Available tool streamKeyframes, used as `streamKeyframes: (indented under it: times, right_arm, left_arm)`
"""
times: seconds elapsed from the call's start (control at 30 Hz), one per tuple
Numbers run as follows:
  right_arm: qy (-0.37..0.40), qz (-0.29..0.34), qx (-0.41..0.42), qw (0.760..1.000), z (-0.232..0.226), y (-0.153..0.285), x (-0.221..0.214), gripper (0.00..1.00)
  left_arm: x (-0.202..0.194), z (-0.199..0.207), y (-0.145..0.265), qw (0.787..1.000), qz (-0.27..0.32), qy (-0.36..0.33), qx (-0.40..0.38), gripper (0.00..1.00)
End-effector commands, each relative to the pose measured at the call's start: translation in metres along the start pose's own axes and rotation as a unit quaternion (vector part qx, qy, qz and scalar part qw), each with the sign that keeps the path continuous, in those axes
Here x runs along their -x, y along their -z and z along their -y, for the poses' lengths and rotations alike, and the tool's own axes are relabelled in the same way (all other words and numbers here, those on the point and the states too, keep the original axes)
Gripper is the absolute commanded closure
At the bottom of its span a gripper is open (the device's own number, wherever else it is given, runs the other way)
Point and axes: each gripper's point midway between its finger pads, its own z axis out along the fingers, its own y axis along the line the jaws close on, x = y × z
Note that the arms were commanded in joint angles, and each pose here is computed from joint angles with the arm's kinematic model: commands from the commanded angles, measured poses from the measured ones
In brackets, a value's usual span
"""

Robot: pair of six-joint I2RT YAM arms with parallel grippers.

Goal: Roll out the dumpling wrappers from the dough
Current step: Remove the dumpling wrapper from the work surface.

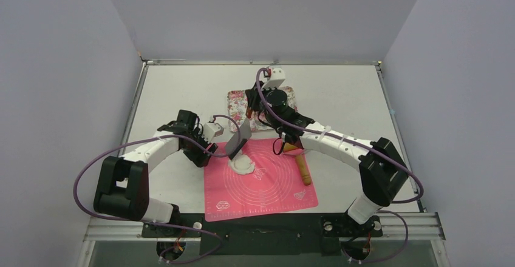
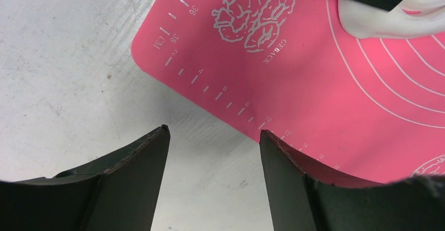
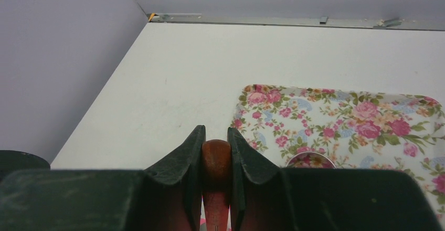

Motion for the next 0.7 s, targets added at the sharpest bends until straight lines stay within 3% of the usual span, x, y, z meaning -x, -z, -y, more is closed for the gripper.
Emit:
streamKeyframes:
  times: [0.0, 0.47, 0.67]
  right_arm:
    - [-0.031, 0.041, 0.041, 0.998, -0.037, -0.003, 0.036, 1.00]
    - [-0.027, 0.101, 0.043, 0.994, -0.008, 0.047, 0.107, 1.00]
    - [-0.024, 0.090, 0.078, 0.993, 0.033, 0.058, 0.105, 1.00]
  left_arm:
    - [0.012, -0.001, 0.009, 1.000, 0.024, -0.014, 0.005, 0.38]
    - [0.038, -0.004, 0.041, 0.996, 0.089, 0.002, -0.028, 0.38]
    - [0.047, 0.003, 0.049, 0.993, 0.106, -0.006, -0.043, 0.38]
